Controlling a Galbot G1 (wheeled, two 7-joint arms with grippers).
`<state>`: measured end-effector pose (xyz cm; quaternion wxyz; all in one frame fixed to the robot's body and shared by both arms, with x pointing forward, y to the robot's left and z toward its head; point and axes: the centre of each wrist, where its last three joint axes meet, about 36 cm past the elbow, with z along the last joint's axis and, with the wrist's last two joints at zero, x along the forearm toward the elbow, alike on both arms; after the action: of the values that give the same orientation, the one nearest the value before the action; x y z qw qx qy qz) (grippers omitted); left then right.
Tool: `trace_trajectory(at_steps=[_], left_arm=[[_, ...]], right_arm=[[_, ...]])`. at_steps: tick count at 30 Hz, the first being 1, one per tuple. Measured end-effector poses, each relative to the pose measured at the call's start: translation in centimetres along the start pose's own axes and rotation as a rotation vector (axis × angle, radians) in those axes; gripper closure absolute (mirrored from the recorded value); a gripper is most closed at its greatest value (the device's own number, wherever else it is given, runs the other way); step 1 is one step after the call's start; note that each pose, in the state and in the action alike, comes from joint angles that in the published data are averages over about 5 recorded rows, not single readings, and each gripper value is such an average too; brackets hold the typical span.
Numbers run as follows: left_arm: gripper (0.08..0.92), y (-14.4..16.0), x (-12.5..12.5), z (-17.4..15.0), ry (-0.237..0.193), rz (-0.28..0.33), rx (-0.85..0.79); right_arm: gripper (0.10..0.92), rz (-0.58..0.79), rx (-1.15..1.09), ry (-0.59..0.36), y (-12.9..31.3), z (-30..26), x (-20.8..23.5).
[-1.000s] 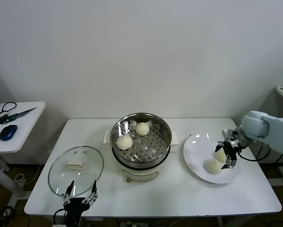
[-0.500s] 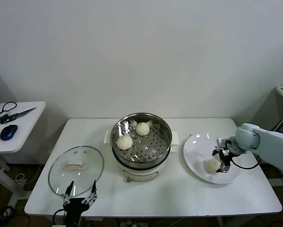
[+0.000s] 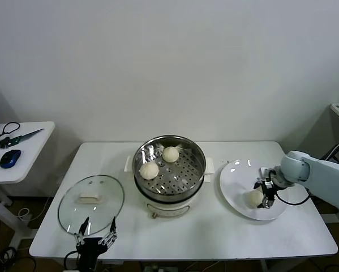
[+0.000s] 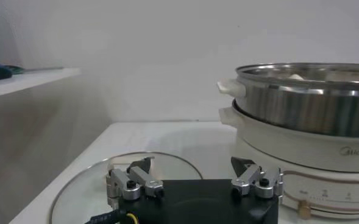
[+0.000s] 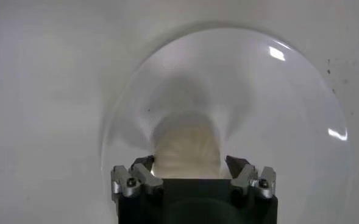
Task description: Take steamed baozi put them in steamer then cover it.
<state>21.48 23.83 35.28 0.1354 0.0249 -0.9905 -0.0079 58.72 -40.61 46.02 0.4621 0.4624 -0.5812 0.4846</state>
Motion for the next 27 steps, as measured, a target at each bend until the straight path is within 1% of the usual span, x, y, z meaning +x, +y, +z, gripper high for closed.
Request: trace_trajectory(at_steps=[5,9,12,15,19,23,27], left_arm=[[0.177,0.0,0.0,0.1,0.002,0.0,0.001],[0.177,-0.1,0.0,0.1,0.002,0.0,0.001],[0.177,0.0,0.0,0.1,0.002,0.0,-0.003],[0.177,0.0,0.0,0.0,0.0,0.001,-0.006],[0.177,0.0,-0.1,0.0,-0.002,0.004,-0.008],[0.177,0.0,-0.2,0.0,-0.003,0.005,-0.009],[0.177,-0.1,-0.2,-0.1,-0.004,0.004,-0.008]], right_arm=[[0.386,-0.013,0.0,-0.005,-0.1,-0.2,0.0],[0.394,-0.019,0.013,-0.014,-0.7,-0.5,0.8],[0.394,-0.013,0.041,-0.025,-2.0,-1.2,2.5],[0.394,0.005,0.097,-0.042,-4.0,-2.5,5.4],[0.394,0.045,0.235,-0.073,-7.1,-5.5,10.9],[0.394,0.108,0.429,-0.105,-9.4,-10.2,17.5],[0.394,0.159,0.668,-0.131,-9.5,-16.4,22.9]])
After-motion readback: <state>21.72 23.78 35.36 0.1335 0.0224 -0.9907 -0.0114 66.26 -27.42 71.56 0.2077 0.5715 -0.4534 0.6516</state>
